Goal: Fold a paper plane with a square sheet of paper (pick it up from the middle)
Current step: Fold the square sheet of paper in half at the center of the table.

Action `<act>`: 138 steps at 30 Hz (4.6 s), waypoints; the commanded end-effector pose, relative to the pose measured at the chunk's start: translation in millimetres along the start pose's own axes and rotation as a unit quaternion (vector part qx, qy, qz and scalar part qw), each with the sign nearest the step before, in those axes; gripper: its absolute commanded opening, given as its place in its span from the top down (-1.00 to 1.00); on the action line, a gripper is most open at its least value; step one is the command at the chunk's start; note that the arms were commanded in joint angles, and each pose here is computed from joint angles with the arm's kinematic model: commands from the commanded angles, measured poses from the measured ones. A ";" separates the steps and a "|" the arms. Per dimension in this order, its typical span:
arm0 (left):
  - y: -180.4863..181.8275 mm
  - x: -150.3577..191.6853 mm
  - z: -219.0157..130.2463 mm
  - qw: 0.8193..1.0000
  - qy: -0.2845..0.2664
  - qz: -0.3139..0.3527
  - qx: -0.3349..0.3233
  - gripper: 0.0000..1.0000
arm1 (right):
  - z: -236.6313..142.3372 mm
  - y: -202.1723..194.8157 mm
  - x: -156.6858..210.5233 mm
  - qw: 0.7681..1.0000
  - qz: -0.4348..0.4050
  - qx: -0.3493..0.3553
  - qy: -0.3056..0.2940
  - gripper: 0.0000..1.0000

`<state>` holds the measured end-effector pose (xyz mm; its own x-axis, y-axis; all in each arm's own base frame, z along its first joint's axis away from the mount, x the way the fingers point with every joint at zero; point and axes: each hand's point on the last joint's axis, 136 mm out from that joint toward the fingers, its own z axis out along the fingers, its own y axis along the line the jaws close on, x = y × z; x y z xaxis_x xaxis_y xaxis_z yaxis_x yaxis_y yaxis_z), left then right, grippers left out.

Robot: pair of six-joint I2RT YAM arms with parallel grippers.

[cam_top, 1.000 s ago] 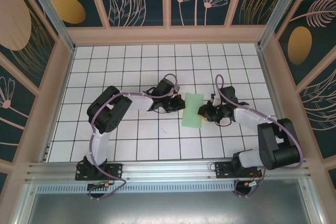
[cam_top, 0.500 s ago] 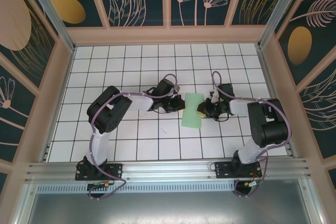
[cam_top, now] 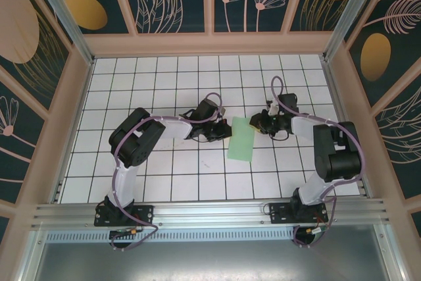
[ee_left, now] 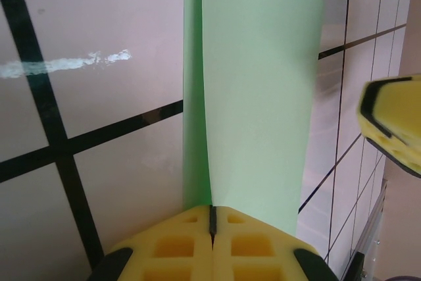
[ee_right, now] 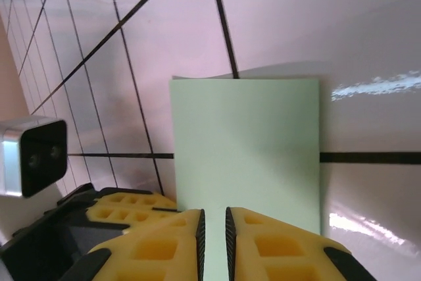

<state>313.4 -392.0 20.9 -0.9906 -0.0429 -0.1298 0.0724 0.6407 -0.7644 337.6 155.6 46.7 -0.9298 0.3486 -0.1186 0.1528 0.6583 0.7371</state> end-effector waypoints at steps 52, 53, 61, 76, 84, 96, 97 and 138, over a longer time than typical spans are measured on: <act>-1.0 0.5 -0.4 1.000 0.009 0.010 -0.010 0.92 | 20.6 -18.5 -46.7 0.999 0.020 0.045 -0.002 0.59; -0.7 0.8 -0.1 1.000 0.009 0.010 -0.010 0.92 | 23.0 -23.0 -45.7 0.999 0.024 0.049 0.001 0.59; 0.8 1.8 -1.1 1.000 0.008 0.008 -0.012 0.92 | 28.3 -36.8 -42.7 0.997 0.029 0.069 0.005 0.60; 1.1 2.0 -2.8 1.000 0.005 0.008 -0.011 0.92 | -21.7 14.8 1.6 1.000 0.004 0.005 -0.012 0.57; -2.6 0.9 -5.4 1.000 0.002 0.010 -0.008 0.93 | -21.2 -0.8 98.4 0.998 0.022 -0.004 0.055 0.58; -1.1 2.3 -4.5 1.000 0.004 0.009 -0.008 0.93 | -14.6 -34.1 144.8 0.994 0.045 0.031 0.099 0.58; -1.1 2.1 -4.5 1.000 0.004 0.008 -0.008 0.93 | -13.7 -38.0 146.0 0.993 0.045 0.038 0.102 0.58; -14.3 -1.8 -25.5 1.000 -0.030 0.002 0.003 1.00 | -54.1 38.2 57.8 0.993 -0.102 0.015 -0.065 0.00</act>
<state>310.7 -386.4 37.2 -0.9877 -0.0526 -0.1474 0.0797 0.6419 -0.7626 258.9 168.6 93.5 -0.9184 0.2904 -0.2689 0.0230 0.7175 0.6962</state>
